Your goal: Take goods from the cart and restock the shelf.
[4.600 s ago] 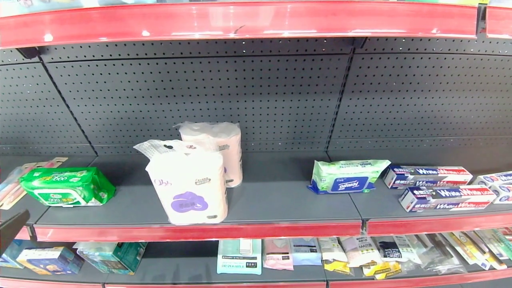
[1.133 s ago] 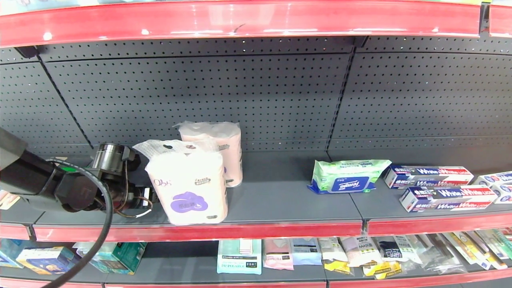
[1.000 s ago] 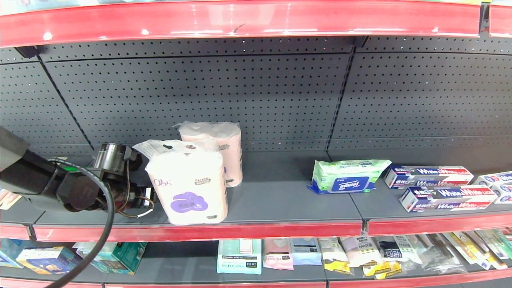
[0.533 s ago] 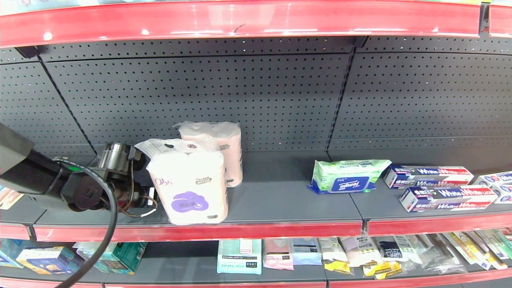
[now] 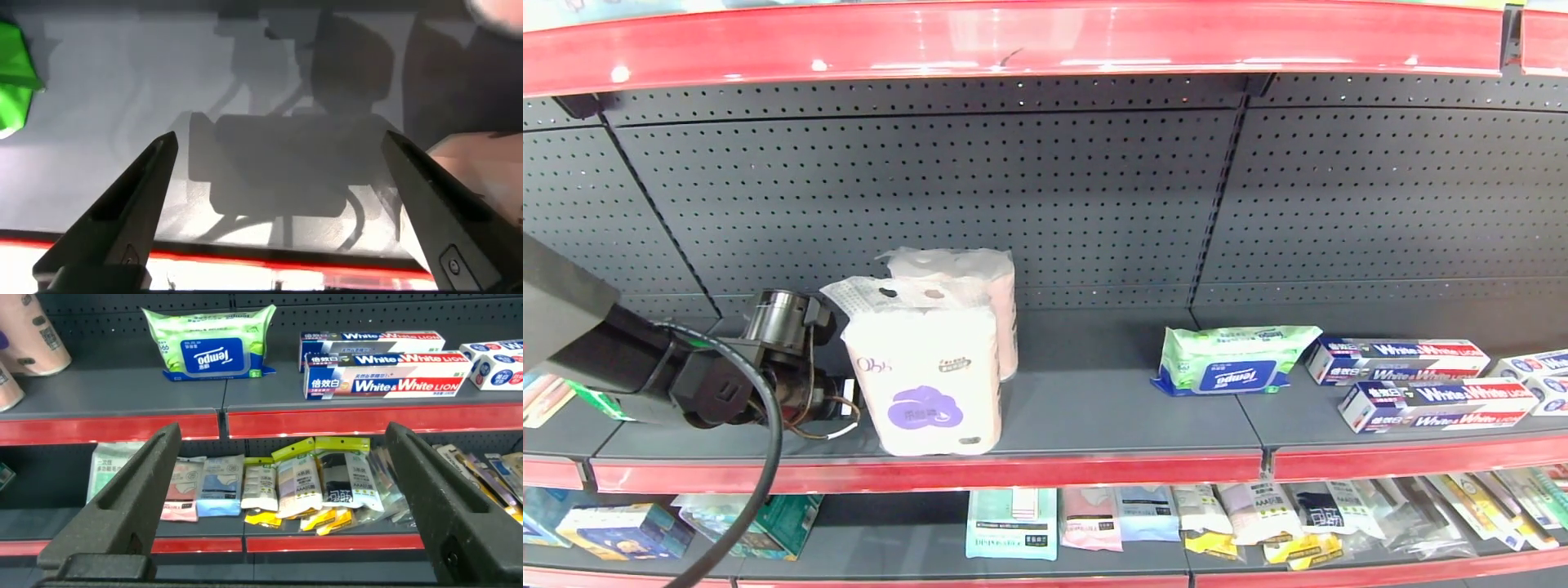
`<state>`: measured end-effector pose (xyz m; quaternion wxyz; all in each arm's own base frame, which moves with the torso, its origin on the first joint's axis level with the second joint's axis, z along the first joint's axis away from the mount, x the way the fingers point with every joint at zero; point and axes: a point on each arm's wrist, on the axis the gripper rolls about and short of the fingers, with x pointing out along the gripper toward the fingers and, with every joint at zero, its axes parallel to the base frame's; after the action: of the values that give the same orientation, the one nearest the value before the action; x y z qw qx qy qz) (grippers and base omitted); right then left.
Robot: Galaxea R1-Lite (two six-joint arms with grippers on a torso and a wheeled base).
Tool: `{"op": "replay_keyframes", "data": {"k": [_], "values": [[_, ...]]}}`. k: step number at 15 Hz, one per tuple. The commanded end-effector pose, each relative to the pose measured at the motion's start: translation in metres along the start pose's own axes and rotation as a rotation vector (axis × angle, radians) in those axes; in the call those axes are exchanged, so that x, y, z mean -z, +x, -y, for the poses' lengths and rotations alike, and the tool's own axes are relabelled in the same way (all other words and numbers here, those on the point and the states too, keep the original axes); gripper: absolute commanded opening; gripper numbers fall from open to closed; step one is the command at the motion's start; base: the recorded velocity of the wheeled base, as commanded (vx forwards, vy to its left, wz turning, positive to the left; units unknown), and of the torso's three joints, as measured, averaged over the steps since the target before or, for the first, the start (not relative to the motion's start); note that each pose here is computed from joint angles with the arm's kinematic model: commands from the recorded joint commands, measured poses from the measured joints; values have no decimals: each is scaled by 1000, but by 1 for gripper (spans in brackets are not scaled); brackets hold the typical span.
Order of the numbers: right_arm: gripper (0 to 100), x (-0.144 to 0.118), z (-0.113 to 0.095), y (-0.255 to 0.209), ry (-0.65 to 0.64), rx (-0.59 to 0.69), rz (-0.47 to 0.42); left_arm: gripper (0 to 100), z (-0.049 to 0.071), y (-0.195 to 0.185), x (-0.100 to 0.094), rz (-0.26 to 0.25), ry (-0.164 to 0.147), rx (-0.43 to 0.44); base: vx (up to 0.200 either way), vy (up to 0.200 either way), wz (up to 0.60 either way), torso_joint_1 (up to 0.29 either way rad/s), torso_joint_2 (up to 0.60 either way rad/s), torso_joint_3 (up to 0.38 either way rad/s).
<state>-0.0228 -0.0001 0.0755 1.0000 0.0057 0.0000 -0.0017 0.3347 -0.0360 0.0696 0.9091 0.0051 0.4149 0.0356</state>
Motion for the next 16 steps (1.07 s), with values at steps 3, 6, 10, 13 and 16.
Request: {"op": "replay_keyframes", "data": {"k": [3,6,10,13,16], "values": [[100,0,0,0,1,0,-2,100,3,1,1,-7,4,3,0,0,0,0,0,0],[100,0,0,0,-1,0,-2,100,3,1,1,-4,4,4,0,0,0,0,0,0],[100,0,0,0,1,0,-2,100,4,0,1,-6,8,6,0,0,0,0,0,0],[100,0,0,0,1,1,-2,100,8,-1,1,-4,17,14,0,0,0,0,0,0],[100,0,0,0,1,0,-2,100,7,-1,2,-8,18,13,0,0,0,0,0,0]]}}
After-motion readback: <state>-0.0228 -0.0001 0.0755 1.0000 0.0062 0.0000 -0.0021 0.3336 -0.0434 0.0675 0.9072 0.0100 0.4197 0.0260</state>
